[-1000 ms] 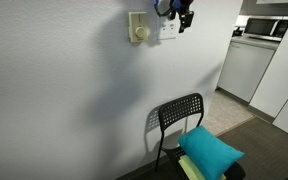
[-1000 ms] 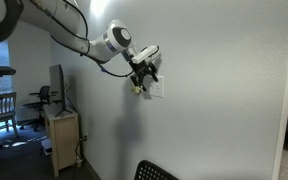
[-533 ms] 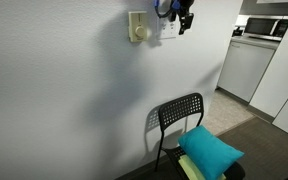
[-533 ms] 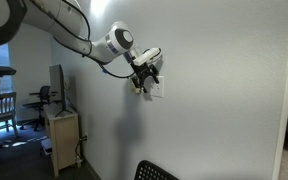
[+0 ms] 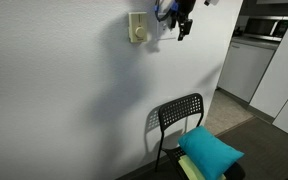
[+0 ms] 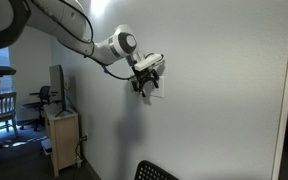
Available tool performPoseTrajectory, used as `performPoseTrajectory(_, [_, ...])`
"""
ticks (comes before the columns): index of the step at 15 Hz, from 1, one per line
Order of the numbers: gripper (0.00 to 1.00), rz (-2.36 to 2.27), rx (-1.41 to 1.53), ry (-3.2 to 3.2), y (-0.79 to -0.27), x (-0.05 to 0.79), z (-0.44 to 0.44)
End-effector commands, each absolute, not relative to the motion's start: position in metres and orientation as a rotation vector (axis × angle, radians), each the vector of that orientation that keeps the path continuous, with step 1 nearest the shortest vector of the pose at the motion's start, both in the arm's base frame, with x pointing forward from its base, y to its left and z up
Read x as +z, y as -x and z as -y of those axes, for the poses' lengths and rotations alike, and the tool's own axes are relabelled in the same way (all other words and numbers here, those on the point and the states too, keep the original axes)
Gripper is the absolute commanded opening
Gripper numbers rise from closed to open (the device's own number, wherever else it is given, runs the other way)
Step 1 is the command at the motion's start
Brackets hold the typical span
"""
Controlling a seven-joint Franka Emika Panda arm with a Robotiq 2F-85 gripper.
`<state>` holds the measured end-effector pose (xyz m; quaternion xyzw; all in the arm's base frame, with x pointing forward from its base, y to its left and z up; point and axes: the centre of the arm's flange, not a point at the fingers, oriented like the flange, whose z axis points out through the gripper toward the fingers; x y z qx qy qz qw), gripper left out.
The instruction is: Turn the right light switch on and off, then turn the left switch off
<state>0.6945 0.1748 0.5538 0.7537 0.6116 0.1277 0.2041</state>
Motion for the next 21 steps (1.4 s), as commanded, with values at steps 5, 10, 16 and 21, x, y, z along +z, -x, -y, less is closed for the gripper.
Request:
performPoseTrajectory(5, [1.0, -1.736, 0.347, -2.098, -0.707, 0.536, -0.176])
performPoseTrajectory(10, [1.0, -1.781, 0.351, -2.022, -0.705, 0.546, -0.205])
performPoseTrajectory(16, [1.0, -1.795, 0.311, -1.914, -0.704, 0.554, -0.24])
performPoseTrajectory(21, [1.0, -1.792, 0.328, -1.854, -0.701, 0.568, -0.257])
